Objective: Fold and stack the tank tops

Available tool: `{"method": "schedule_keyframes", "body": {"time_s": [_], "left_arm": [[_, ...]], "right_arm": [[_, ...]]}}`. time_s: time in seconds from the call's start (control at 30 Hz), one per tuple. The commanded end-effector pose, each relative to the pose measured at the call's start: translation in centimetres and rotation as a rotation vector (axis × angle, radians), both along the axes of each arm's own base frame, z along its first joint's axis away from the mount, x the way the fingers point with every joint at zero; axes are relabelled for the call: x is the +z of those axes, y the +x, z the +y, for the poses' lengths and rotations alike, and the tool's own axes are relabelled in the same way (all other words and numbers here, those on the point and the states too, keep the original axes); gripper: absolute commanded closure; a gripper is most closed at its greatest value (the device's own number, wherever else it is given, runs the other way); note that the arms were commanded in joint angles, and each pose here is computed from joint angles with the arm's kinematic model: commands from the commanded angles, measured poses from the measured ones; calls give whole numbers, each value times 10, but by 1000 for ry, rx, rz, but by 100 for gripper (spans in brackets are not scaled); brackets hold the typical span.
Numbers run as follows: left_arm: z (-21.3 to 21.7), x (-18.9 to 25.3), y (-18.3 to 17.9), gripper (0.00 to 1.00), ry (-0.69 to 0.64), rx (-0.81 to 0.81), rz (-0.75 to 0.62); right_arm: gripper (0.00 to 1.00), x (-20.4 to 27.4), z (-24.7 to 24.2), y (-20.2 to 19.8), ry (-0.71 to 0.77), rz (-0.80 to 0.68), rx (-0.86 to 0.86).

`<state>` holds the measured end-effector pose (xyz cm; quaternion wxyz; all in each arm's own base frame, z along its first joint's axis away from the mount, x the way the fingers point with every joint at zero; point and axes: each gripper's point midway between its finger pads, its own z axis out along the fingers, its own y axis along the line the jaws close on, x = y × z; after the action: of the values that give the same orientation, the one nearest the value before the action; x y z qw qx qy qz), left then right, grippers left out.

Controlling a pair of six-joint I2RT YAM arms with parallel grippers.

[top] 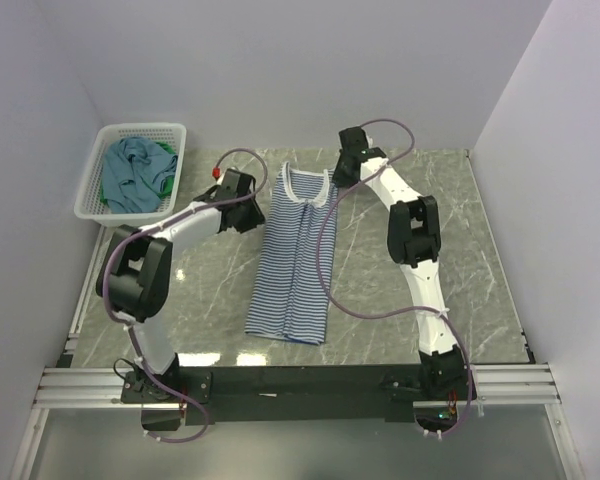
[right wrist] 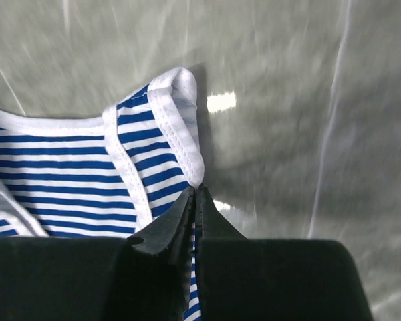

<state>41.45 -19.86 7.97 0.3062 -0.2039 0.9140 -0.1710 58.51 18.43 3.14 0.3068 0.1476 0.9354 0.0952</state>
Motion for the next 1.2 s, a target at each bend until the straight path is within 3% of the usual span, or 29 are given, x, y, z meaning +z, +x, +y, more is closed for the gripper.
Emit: {"method": "schedule_keyframes", "body": {"time_s": [0.0,0.03,0.13,0.17,0.27,0.3,0.33,0.37,0.4,0.43,0.47,0.5,0.57,0.6,0.63,0.77,0.8,1.0,1.17], "left_arm": [[-16,22,19,63,-55,-58,-42],[-18,25,22,62,-65,-56,-56],[-19,26,12,59,-93,-69,-56],[-17,27,4,57,-103,-72,-66],[-12,46,-15,55,-152,-58,-117],[-8,29,-35,55,-150,-62,-83],[-5,43,-45,55,-159,-52,-122],[3,24,-66,56,-131,-45,-70],[4,23,-77,57,-117,-38,-73],[9,34,-84,58,-122,-20,-112],[10,19,-105,59,-103,-26,-80],[14,15,-117,60,-97,-9,-69],[24,12,-142,62,-59,17,-86],[30,5,-155,62,-37,30,-65],[36,14,-161,62,-49,71,-101],[44,-14,-204,56,-49,81,-68],[44,-16,-208,55,-63,92,-64],[44,-45,-237,52,-61,59,-19],[39,-54,-251,51,-71,20,-17]], "right_arm": [[94,29,-12,33,46,-100,22],[92,37,-14,43,58,-143,18],[63,52,-21,56,100,-203,33],[48,57,-27,58,94,-215,34],[36,85,-36,57,83,-257,30],[34,111,-39,54,80,-288,22],[32,105,-44,43,57,-254,2],[32,110,-49,36,53,-246,-24],[32,144,-52,23,59,-284,-40],[32,113,-58,-1,33,-201,-62],[32,148,-60,-19,55,-251,-78],[32,108,-57,-56,29,-154,-67],[32,108,-57,-87,22,-164,-91],[33,135,-55,-108,41,-218,-90],[33,100,-50,-144,32,-143,-84],[33,96,-42,-233,63,-140,-59],[33,72,-43,-262,49,-83,-47],[35,56,-7,-357,131,-65,72],[38,40,14,-406,204,-10,102]]}}
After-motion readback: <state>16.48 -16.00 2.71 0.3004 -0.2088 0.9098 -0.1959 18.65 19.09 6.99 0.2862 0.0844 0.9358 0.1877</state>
